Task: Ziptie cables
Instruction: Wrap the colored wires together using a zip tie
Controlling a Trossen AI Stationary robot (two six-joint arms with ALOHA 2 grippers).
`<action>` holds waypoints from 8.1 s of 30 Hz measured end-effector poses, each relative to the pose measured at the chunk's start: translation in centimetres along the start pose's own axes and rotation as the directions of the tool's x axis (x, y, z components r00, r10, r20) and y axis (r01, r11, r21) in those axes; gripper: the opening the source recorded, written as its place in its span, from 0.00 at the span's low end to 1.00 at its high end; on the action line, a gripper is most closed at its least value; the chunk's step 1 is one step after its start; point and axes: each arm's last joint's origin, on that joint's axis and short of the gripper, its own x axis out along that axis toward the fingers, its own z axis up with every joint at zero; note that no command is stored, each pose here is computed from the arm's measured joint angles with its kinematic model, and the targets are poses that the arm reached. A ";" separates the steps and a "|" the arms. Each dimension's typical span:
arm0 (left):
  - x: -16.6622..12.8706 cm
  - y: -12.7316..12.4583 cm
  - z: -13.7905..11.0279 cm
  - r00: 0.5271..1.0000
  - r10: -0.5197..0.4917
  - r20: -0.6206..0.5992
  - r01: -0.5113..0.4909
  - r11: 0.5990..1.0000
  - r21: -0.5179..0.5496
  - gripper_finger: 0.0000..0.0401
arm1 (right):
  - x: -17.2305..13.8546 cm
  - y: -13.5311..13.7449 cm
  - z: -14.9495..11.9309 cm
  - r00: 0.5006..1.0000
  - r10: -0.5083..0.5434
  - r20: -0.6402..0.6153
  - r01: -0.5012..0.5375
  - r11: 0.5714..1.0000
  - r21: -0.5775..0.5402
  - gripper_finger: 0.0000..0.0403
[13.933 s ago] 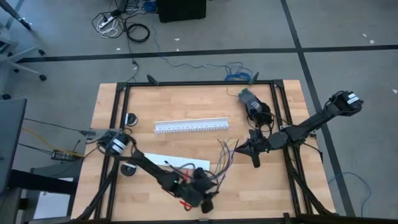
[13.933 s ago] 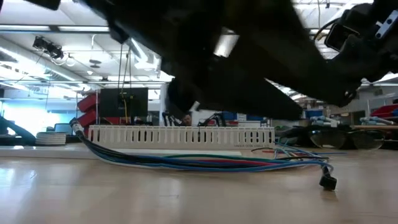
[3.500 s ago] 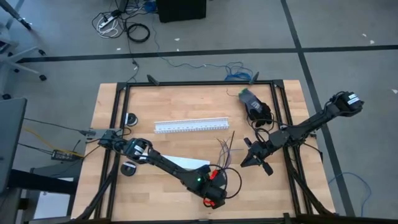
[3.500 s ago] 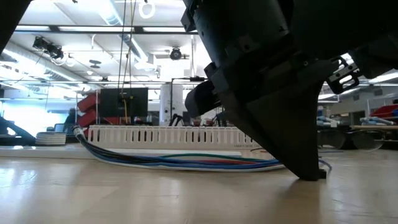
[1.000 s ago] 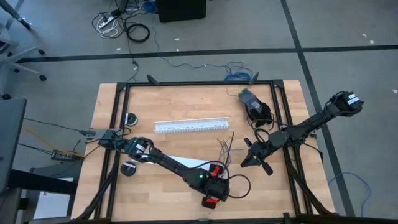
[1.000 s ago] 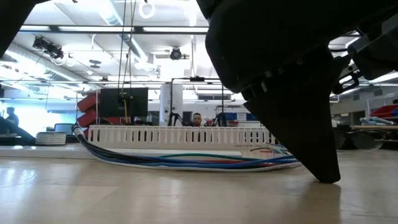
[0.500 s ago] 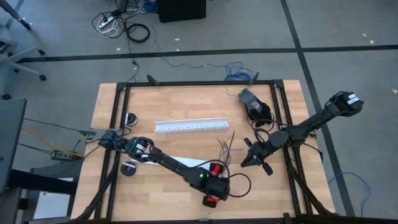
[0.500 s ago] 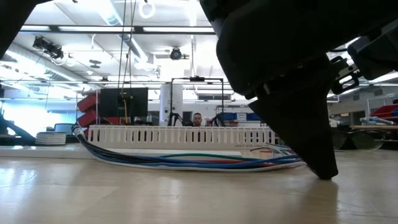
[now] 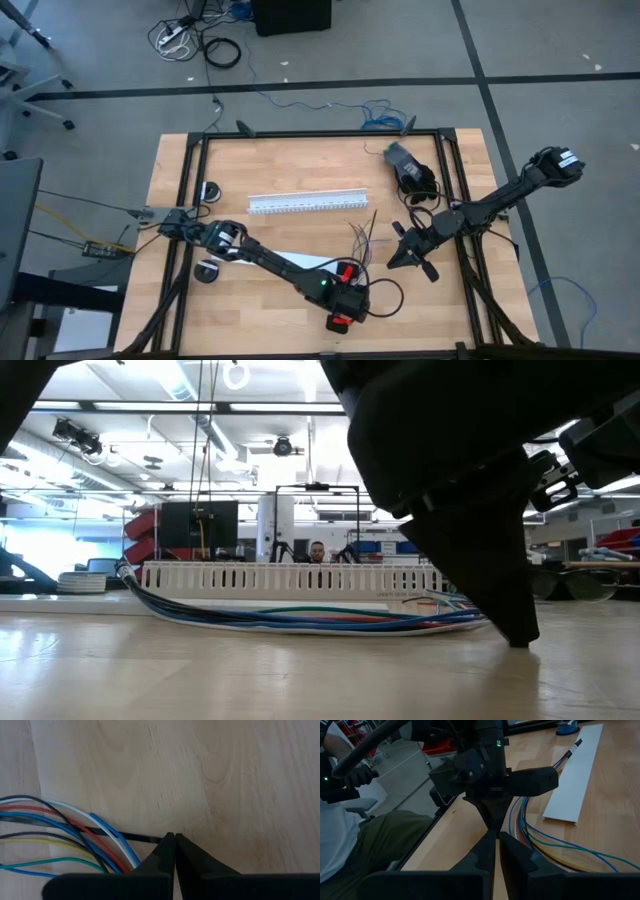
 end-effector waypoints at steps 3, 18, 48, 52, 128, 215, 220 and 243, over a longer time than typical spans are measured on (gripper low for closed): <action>-0.3 -0.3 -0.3 1.000 0.001 -0.030 -0.002 1.000 -0.015 0.00 | 0.0 0.0 0.0 1.000 0.000 0.000 0.000 1.000 0.000 0.06; -1.8 -2.6 -1.6 0.990 -0.047 -0.130 0.037 0.996 -0.079 0.00 | 0.0 0.0 0.0 1.000 0.001 0.000 -0.001 1.000 0.000 0.06; -7.4 -1.4 0.9 0.986 0.082 -0.147 -0.168 0.580 -0.797 0.06 | 0.0 0.0 0.0 1.000 0.001 -0.001 -0.001 1.000 0.017 0.06; -7.2 -1.5 0.9 0.987 0.018 -0.158 -0.139 0.580 -0.803 0.15 | 0.0 0.0 -0.1 1.000 -0.002 -0.010 0.002 1.000 0.010 0.06; 1.4 -9.4 -8.7 0.910 0.398 0.119 -0.319 0.854 -0.411 0.00 | 17.8 1.5 -2.9 0.958 -0.147 -0.245 0.152 0.988 0.001 0.00; -1.7 -5.6 -5.9 0.888 0.460 -0.022 -0.435 0.823 -0.366 0.00 | 17.7 2.2 -3.2 0.953 -0.162 -0.258 0.154 0.987 -0.050 0.00; -3.2 -5.0 -6.1 0.855 0.517 -0.047 -0.491 0.777 -0.393 0.00 | 17.8 2.7 -3.1 0.961 -0.143 -0.236 0.135 0.990 -0.049 0.00; -4.7 -4.2 -6.8 0.805 0.584 -0.103 -0.575 0.726 -0.378 0.00 | 19.5 -3.2 -5.4 0.962 -0.187 -0.201 0.181 0.982 -0.044 0.00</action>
